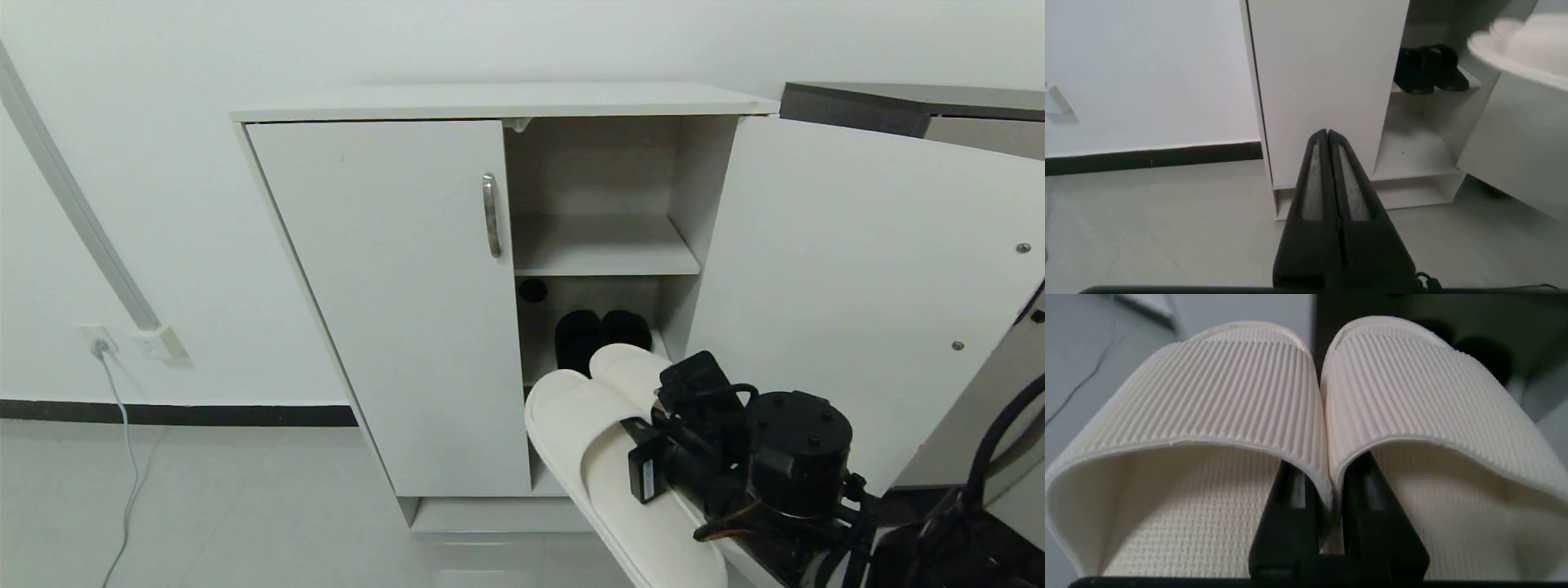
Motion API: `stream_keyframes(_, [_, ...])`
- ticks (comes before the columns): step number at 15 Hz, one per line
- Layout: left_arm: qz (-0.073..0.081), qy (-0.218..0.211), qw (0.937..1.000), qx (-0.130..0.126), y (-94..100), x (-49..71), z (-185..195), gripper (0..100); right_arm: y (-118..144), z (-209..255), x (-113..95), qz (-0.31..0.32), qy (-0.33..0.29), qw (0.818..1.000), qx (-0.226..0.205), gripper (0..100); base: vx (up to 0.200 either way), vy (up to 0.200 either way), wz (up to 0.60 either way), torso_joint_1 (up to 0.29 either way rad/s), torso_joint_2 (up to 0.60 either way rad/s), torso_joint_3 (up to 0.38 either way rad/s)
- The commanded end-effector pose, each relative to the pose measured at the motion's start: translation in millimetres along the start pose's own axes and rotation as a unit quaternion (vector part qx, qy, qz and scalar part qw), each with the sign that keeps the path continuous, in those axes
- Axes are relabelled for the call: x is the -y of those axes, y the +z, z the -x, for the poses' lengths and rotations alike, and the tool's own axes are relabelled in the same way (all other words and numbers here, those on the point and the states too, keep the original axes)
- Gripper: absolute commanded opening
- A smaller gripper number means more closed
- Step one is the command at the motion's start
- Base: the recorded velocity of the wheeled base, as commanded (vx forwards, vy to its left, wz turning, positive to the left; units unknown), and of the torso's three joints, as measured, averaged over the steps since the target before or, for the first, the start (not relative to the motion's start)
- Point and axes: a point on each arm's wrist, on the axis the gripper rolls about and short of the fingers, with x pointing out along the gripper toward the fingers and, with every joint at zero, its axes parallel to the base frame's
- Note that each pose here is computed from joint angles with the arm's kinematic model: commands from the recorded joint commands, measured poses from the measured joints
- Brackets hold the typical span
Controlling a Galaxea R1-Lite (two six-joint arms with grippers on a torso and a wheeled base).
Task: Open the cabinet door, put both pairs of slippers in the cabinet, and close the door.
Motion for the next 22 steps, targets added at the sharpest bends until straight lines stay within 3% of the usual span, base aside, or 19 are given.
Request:
stream_keyframes(1, [0.0,0.0,1.0,0.0,0.0,0.0,0.0,0,-6.3,-22.5,-11.4,0.001,-0.045,0.999,-0.002,0,0.0,0.0,0.0,0.0,0.0,0.0])
stream_keyframes(6, [0.0,0.0,1.0,0.001,0.1,0.0,0.0,0,-9.6,-39.7,-26.7,-0.04,-0.125,0.988,-0.086,0,0.0,0.0,0.0,0.0,0.0,0.0])
stream_keyframes(10, [0.0,0.0,1.0,0.0,0.0,0.0,0.0,0,39.4,-53.2,-34.2,-0.098,-0.182,0.972,-0.112,0,0.0,0.0,0.0,0.0,0.0,0.0])
stream_keyframes(11, [0.0,0.0,1.0,0.001,0.1,0.0,0.0,0,62.8,-53.8,-34.7,-0.11,-0.193,0.967,-0.122,0,0.0,0.0,0.0,0.0,0.0,0.0])
stream_keyframes(13, [0.0,0.0,1.0,0.0,0.0,0.0,0.0,0,87.9,-56.2,-34.9,-0.104,-0.227,0.962,-0.105,0,0.0,0.0,0.0,0.0,0.0,0.0])
stream_keyframes(15, [0.0,0.0,1.0,0.0,0.0,0.0,0.0,0,106.1,-54.9,-34.6,-0.073,-0.22,0.969,-0.084,0,0.0,0.0,0.0,0.0,0.0,0.0])
stream_keyframes(16, [0.0,0.0,1.0,0.0,0.0,0.0,0.0,0,106.1,-54.9,-34.6,-0.073,-0.22,0.969,-0.084,0,0.0,0.0,0.0,0.0,0.0,0.0])
stream_keyframes(18, [0.0,0.0,1.0,0.0,0.0,0.0,0.0,0,122.8,-60.5,-30.4,-0.059,-0.222,0.973,-0.035,0,0.0,0.0,0.0,0.0,0.0,0.0])
stream_keyframes(22, [0.0,0.0,1.0,0.0,0.0,0.0,0.0,0,129.1,-61.7,-26.4,-0.051,-0.224,0.973,-0.016,0,0.0,0.0,0.0,0.0,0.0,0.0])
